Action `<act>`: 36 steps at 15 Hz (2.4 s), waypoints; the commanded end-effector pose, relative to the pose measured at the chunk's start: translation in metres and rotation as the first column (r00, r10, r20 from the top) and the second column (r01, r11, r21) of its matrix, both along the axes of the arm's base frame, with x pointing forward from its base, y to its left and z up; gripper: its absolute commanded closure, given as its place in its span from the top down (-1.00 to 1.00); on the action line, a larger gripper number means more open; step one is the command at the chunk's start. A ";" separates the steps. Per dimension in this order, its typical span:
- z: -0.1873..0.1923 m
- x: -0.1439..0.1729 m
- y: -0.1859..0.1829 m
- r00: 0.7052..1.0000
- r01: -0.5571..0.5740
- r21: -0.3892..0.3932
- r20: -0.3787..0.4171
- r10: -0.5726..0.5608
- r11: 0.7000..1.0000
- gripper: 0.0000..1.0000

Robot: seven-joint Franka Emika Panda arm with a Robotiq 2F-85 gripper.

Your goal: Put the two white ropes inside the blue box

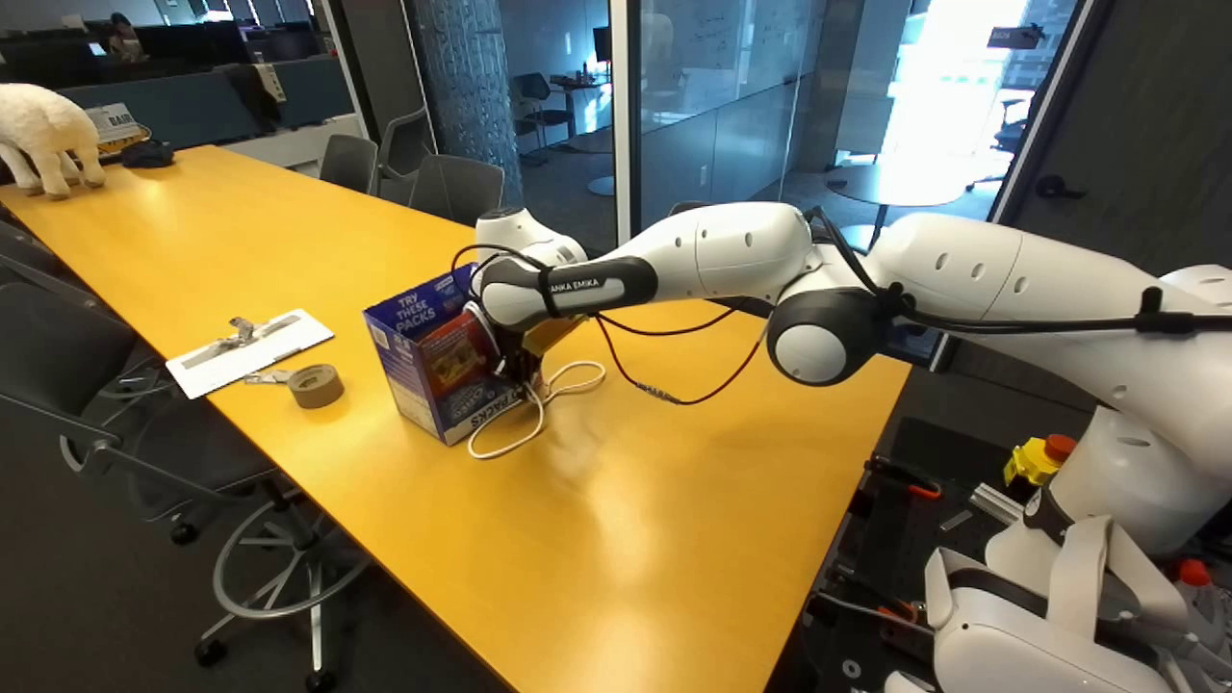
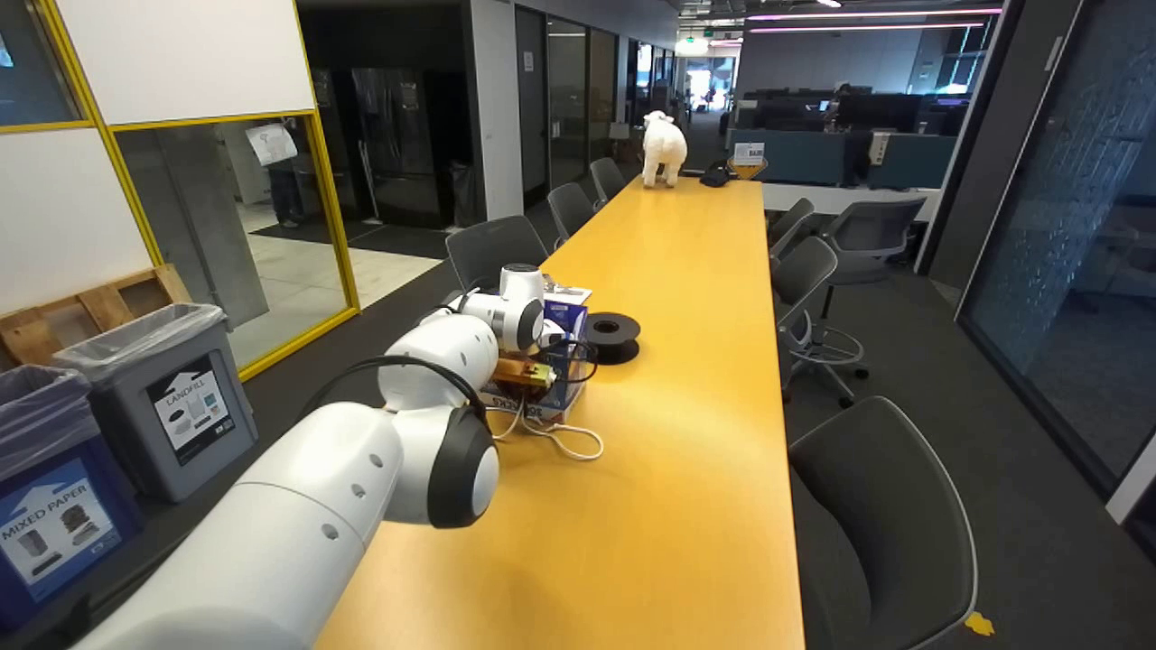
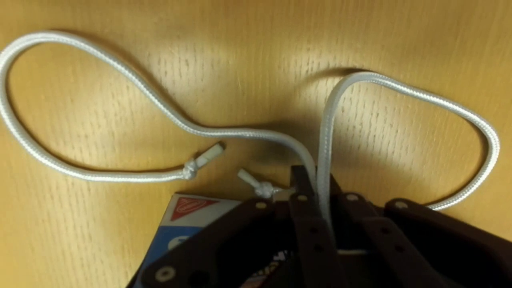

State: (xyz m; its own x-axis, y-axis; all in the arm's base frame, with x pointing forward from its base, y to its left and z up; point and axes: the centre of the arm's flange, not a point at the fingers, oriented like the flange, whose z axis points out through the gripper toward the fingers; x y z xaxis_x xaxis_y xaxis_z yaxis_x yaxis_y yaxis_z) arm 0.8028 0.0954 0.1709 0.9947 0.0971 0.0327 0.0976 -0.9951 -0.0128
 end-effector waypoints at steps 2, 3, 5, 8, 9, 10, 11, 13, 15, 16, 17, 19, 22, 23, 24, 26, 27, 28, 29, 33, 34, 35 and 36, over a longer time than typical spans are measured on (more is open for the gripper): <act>0.052 -0.061 -0.018 1.000 0.018 -0.044 -0.024 -0.019 0.999 -0.79; 0.062 -0.058 -0.021 0.999 0.022 -0.046 -0.028 -0.024 0.999 -0.78; 0.091 -0.052 -0.027 0.999 0.047 -0.033 0.002 -0.047 0.998 -0.79; 0.142 -0.043 -0.039 0.993 0.086 0.003 0.087 -0.086 0.996 -0.80; 0.161 -0.041 -0.042 0.987 0.106 0.014 0.116 -0.107 0.994 -0.77; 0.182 -0.038 -0.046 0.977 0.140 0.034 0.159 -0.143 0.990 -0.81; 0.204 -0.036 -0.050 0.966 0.168 0.050 0.188 -0.175 0.984 -0.81; 0.249 -0.034 -0.059 0.938 0.232 0.087 0.244 -0.246 0.969 -0.83; 0.298 -0.034 -0.067 0.900 0.284 0.129 0.305 -0.311 0.950 -0.87; 0.324 -0.034 -0.072 0.877 0.309 0.149 0.338 -0.342 0.939 -0.86; 0.349 -0.037 -0.077 0.858 0.328 0.160 0.362 -0.365 0.931 -0.89; 0.402 -0.043 -0.087 0.813 0.361 0.188 0.417 -0.407 0.913 -0.89; 0.479 -0.045 -0.090 0.709 0.420 0.283 0.491 -0.506 0.862 -0.89; 0.499 -0.046 -0.088 0.671 0.433 0.312 0.516 -0.533 0.846 -0.91; 0.515 -0.048 -0.084 0.634 0.441 0.345 0.533 -0.560 0.828 -0.90; 0.543 -0.050 -0.077 0.561 0.452 0.407 0.562 -0.608 0.794 -0.90; 0.551 -0.049 -0.074 0.533 0.454 0.431 0.569 -0.625 0.780 -0.90; 0.558 -0.048 -0.068 0.512 0.455 0.452 0.572 -0.640 0.767 -0.90; 0.561 -0.046 -0.063 0.493 0.454 0.468 0.577 -0.651 0.759 -0.90; 0.564 -0.039 -0.032 0.441 0.457 0.486 0.604 -0.664 0.745 -0.90; 0.566 -0.040 -0.023 0.430 0.456 0.487 0.613 -0.663 0.745 -0.90; 0.567 -0.041 -0.016 0.423 0.453 0.489 0.618 -0.663 0.745 -0.90; 0.567 -0.043 -0.007 0.416 0.450 0.488 0.626 -0.659 0.748 -0.90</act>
State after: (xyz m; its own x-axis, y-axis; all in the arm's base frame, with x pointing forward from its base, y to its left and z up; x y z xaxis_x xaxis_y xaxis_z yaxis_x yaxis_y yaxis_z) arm 0.7438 0.0645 0.7164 0.4884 -0.5756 0.6559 -0.3929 -0.8162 -0.4237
